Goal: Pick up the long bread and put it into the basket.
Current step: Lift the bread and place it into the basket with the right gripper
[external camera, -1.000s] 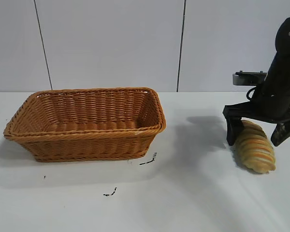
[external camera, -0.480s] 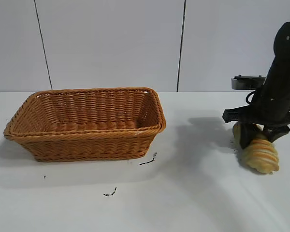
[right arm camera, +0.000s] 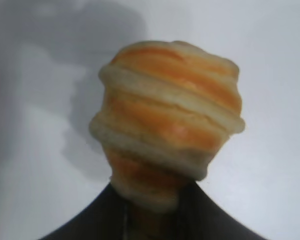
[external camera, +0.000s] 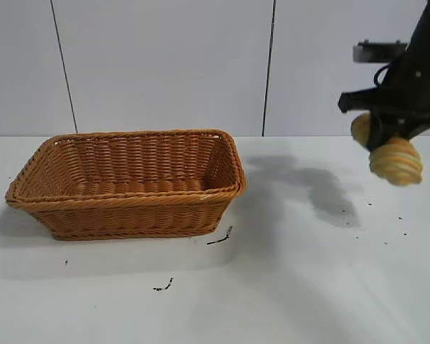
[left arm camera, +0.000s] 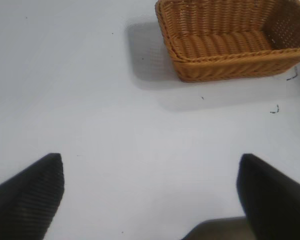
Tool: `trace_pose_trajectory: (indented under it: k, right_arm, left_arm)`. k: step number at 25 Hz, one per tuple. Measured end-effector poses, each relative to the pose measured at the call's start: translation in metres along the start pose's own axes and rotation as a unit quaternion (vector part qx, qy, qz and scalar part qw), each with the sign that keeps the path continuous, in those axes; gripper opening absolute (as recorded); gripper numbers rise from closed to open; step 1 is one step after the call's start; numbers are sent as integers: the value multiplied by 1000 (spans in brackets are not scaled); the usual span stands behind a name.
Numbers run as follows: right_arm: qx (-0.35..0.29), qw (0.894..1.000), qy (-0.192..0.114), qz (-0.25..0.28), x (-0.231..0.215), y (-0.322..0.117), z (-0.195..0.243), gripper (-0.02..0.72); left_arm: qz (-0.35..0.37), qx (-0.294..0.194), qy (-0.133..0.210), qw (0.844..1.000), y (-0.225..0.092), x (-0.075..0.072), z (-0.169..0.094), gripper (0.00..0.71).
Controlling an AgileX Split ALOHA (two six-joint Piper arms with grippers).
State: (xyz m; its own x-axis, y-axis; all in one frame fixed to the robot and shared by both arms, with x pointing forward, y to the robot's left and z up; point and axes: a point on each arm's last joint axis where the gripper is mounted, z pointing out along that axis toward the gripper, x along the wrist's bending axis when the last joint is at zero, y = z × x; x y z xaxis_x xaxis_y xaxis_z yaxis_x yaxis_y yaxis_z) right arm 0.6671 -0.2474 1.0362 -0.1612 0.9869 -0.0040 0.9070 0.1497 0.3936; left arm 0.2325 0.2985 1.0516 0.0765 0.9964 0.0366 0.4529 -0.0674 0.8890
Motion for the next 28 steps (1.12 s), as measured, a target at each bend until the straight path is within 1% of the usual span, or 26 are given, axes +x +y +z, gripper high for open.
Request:
trace_pose_trajectory:
  k: [5,8,9,11,13,15,16,18,19,22,24,26,27,28]
  right_arm:
    - [-56,997,15,-42,39,36,-13,129]
    - [-81,994,27,-72,65,56,-12,127]
    - [-89,992,32,-89,75,61,-11,127]
    - [-106,985,43,-130,95,70,-11,127]
    - [-113,975,60,-179,121,73,-5,127]
    - [-121,963,75,-229,146,72,-1,127]
    - [-122,955,80,-260,159,70,2,127]
    - [-126,933,85,-325,182,65,7,113]
    - [-132,918,87,-363,194,62,9,110]
    - [-149,866,88,-470,225,53,12,110]
    - [-157,823,87,-539,242,46,14,110]
    - [-161,789,88,-587,253,41,18,110]
    - [-161,774,89,-606,259,38,22,110]
    - [-160,762,91,-621,263,35,26,110]
  left_arm:
    - [0,0,0,1000,0,0,0,692]
    - [0,0,0,1000,0,0,0,692]
    - [0,0,0,1000,0,0,0,692]
    - [0,0,0,1000,0,0,0,692]
    - [0,0,0,1000,0,0,0,692]
    - [0,0,0,1000,0,0,0,692]
    - [0,0,0,1000,0,0,0,692]
    - [0,0,0,1000,0,0,0,692]
    - [0,0,0,1000,0,0,0,692]
    - [0,0,0,1000,0,0,0,692]
    - [0,0,0,1000,0,0,0,692]
    - [0,0,0,1000,0,0,0,692]
    - [0,0,0,1000,0,0,0,692]
    - [0,0,0,1000,0,0,0,692]
